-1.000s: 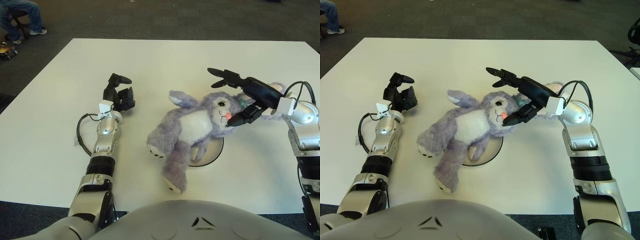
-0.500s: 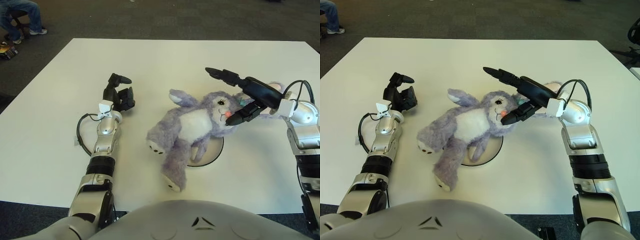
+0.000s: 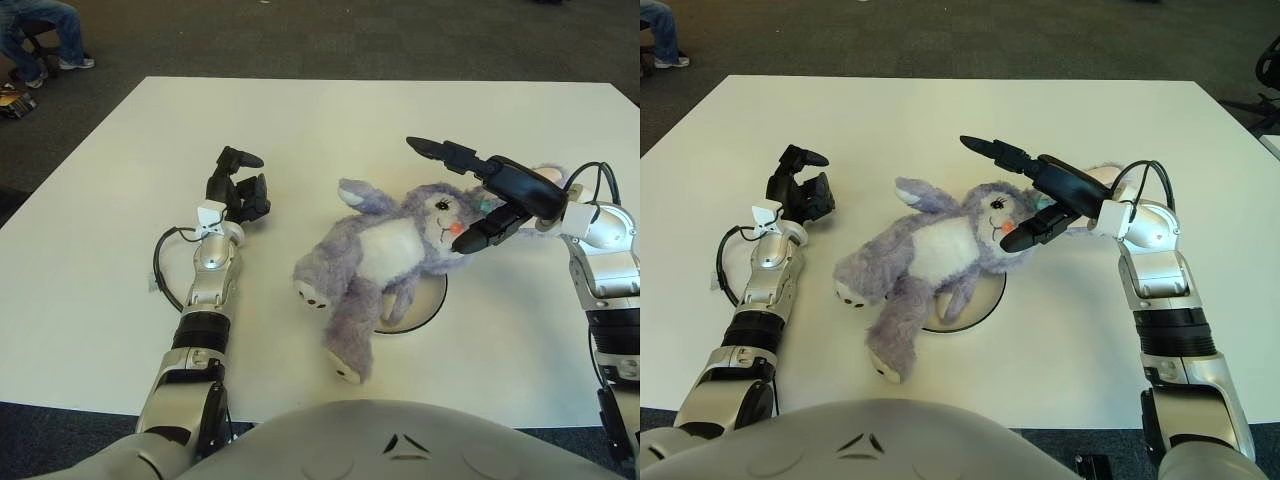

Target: Put the doll into the plate.

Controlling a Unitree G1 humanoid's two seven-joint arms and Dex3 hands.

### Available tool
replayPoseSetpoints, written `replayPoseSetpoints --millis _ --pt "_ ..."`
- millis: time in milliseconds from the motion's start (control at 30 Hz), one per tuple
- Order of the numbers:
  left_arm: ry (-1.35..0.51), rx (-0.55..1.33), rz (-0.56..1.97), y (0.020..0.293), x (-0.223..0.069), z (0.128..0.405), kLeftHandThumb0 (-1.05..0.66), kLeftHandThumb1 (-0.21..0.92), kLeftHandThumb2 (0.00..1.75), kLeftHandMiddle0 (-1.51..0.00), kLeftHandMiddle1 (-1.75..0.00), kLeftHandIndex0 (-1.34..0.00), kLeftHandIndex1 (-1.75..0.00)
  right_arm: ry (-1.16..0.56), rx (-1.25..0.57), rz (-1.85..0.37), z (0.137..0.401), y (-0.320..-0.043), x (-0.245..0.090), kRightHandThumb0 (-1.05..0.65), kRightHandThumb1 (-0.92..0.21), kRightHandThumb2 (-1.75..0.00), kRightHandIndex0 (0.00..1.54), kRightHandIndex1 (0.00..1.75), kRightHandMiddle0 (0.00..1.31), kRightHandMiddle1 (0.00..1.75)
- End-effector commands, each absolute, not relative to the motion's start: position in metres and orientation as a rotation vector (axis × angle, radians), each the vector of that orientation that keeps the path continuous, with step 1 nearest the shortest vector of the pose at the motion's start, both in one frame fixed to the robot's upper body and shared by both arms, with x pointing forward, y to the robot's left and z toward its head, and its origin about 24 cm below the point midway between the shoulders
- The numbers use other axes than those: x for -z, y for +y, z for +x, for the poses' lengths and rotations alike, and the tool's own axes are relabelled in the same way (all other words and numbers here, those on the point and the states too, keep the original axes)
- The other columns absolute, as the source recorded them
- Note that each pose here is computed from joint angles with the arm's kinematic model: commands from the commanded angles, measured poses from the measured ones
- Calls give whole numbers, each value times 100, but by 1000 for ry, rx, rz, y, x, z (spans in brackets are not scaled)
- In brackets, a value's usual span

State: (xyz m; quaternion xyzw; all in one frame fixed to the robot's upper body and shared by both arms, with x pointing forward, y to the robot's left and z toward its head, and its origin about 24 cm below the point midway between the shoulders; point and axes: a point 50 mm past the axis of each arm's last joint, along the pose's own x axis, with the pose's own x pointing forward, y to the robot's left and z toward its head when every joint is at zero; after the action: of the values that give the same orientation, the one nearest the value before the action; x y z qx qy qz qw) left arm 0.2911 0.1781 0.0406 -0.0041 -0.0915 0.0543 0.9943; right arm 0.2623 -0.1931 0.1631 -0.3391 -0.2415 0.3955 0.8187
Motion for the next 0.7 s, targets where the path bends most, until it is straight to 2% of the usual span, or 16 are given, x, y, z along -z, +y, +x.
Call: replayPoseSetpoints --millis 0,300,500,667 --pt "-26 -126 -69 167 3 265 -41 54 103 -120 -175 -43 -175 -536 -822 -710 262 -193 -168 -93 -84 -24 0 0 0 0" --pt "-29 -126 -70 167 3 265 -41 54 103 -121 -175 -43 -175 -440 -743 -749 259 -204 -177 -96 -82 -22 0 0 0 0" --pt "-26 -125 -70 167 3 265 -41 55 102 -121 -175 -43 -175 -465 -648 -859 257 -207 -184 -97 -82 -21 0 0 0 0" --pt "-28 -126 -67 168 2 265 -41 56 101 -119 -175 -42 -175 -422 -562 -969 261 -220 -178 -100 -83 -20 0 0 0 0"
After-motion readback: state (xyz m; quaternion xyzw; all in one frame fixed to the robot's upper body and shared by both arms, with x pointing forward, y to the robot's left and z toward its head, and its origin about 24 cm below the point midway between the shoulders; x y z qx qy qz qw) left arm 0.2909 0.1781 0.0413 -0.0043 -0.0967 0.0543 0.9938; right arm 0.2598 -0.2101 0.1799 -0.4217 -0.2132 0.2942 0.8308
